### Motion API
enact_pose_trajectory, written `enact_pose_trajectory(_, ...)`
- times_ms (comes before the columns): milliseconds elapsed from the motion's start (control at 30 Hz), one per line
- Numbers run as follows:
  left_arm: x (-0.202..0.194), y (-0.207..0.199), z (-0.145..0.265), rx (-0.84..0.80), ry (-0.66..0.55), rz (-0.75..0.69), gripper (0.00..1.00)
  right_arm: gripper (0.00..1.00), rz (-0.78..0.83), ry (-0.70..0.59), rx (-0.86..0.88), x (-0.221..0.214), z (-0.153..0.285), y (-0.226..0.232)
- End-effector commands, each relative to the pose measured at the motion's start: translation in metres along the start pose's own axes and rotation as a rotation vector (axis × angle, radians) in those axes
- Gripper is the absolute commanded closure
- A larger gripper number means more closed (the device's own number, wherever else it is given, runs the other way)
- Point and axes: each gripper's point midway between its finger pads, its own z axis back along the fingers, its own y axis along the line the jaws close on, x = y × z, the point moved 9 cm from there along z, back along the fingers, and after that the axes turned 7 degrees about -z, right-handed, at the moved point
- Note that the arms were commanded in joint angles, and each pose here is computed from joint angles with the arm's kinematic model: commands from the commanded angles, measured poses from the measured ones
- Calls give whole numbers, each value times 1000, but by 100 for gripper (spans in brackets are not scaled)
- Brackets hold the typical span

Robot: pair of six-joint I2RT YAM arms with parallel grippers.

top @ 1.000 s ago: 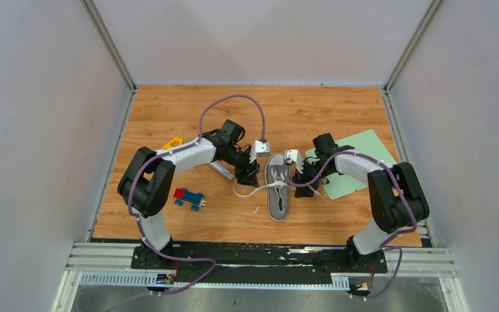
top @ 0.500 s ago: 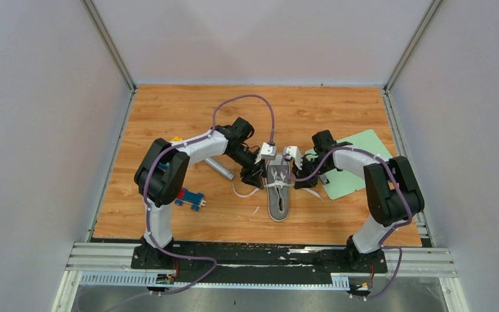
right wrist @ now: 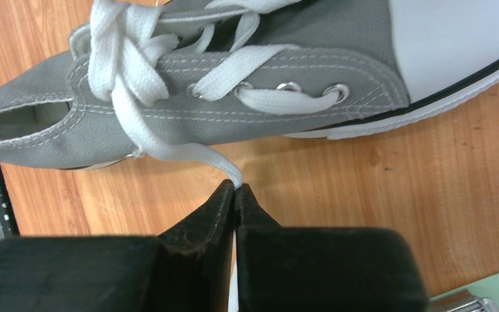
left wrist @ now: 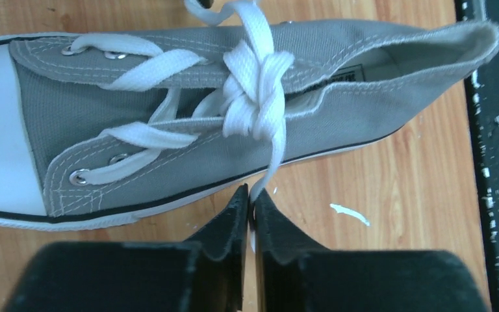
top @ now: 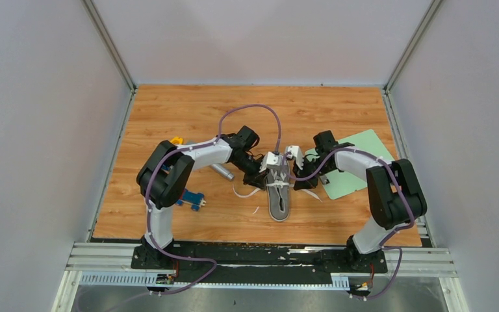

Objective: Tie the shoes
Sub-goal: Tie the shoelace on the shoe.

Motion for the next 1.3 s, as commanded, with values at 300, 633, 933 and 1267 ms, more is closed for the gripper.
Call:
enact_pose_trajectory(300,9,-48,59,109,196,3,100,100,-8,-40,-209,-13,77,32)
enact_pose_trajectory(633,-16,-55,66,276,334,188,100,100,-83,66,-350,-57,87,41)
enact_pose_trajectory(933,-39,-71,62,291,380,249,100,100,-144,75,-407,-66,91,31)
enact_pose_trajectory(1267,-25,-76,89,338,405,213,100,100,-249,103,-497,-86,96,16)
